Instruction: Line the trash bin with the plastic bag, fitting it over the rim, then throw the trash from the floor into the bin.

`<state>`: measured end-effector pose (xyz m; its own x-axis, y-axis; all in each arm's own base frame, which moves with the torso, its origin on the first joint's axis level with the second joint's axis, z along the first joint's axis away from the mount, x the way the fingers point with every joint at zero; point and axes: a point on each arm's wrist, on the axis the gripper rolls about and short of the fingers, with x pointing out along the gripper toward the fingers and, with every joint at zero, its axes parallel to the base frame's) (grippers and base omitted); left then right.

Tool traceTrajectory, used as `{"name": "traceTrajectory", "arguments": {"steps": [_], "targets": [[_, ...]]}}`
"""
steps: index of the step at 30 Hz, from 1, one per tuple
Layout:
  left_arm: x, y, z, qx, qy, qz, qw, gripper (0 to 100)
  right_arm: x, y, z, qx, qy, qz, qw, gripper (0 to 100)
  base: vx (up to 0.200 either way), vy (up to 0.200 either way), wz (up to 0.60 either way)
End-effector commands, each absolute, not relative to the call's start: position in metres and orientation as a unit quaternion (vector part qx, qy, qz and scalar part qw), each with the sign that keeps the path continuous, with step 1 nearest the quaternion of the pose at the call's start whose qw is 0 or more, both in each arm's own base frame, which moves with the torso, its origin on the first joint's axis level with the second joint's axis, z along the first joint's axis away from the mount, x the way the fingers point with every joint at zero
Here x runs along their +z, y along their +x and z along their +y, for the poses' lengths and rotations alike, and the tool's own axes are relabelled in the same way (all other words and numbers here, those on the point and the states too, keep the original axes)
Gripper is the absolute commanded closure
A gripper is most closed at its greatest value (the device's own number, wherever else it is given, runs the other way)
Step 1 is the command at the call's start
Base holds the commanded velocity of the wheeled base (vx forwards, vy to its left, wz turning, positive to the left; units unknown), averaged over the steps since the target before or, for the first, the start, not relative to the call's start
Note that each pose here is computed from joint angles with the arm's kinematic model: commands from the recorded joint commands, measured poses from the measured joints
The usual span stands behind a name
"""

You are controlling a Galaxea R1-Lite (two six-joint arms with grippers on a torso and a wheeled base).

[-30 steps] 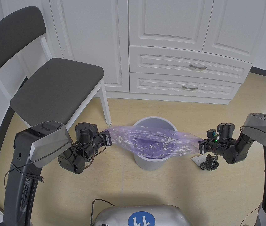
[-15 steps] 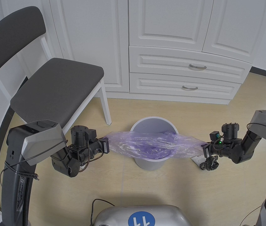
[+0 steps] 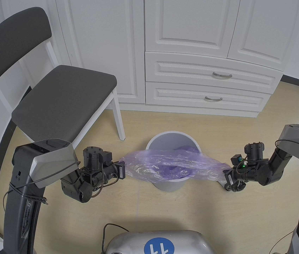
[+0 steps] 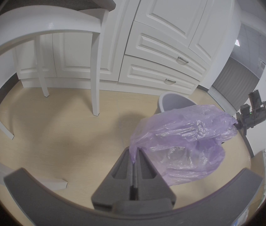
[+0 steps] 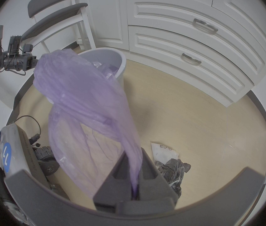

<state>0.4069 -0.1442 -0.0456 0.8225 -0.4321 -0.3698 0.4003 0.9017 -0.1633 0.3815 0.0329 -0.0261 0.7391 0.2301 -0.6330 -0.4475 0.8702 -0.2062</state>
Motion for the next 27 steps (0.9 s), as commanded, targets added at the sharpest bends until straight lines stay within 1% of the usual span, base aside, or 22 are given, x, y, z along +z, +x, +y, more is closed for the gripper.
{"name": "traceTrajectory", "arguments": {"steps": [1,5,9,12,15,17,18,22,27], "targets": [[-0.066,0.417,-0.150,-0.204,-0.036,0.208,0.956,100,-0.041,0.392,0.043,0.172,-0.169,0.316,0.918,100,0.000,0.000,0.00],[-0.063,0.428,-0.153,-0.175,-0.037,0.191,0.965,100,-0.040,0.406,0.055,0.143,-0.131,0.298,0.935,100,0.000,0.000,0.00],[-0.062,0.435,-0.156,-0.158,-0.042,0.177,0.971,100,-0.042,0.419,0.063,0.131,-0.102,0.258,0.952,100,0.000,0.000,0.00],[-0.062,0.441,-0.163,-0.147,-0.048,0.164,0.974,100,-0.044,0.429,0.068,0.124,-0.091,0.227,0.962,100,0.000,0.000,0.00],[-0.062,0.448,-0.169,-0.129,-0.054,0.147,0.979,100,-0.047,0.440,0.073,0.104,-0.081,0.204,0.970,100,0.000,0.000,0.00],[-0.062,0.448,-0.169,-0.129,-0.054,0.147,0.979,100,-0.047,0.441,0.073,0.102,-0.081,0.202,0.971,100,0.000,0.000,0.00],[-0.065,0.455,-0.170,-0.114,-0.057,0.136,0.983,100,-0.047,0.449,0.077,0.094,-0.065,0.183,0.976,100,0.000,0.000,0.00],[-0.066,0.459,-0.172,-0.106,-0.063,0.127,0.984,100,-0.044,0.453,0.078,0.091,-0.050,0.168,0.980,100,0.000,0.000,0.00],[-0.061,0.453,-0.168,-0.102,-0.062,0.136,0.984,100,-0.030,0.443,0.072,0.087,-0.053,0.172,0.980,100,0.000,0.000,0.00]]}}
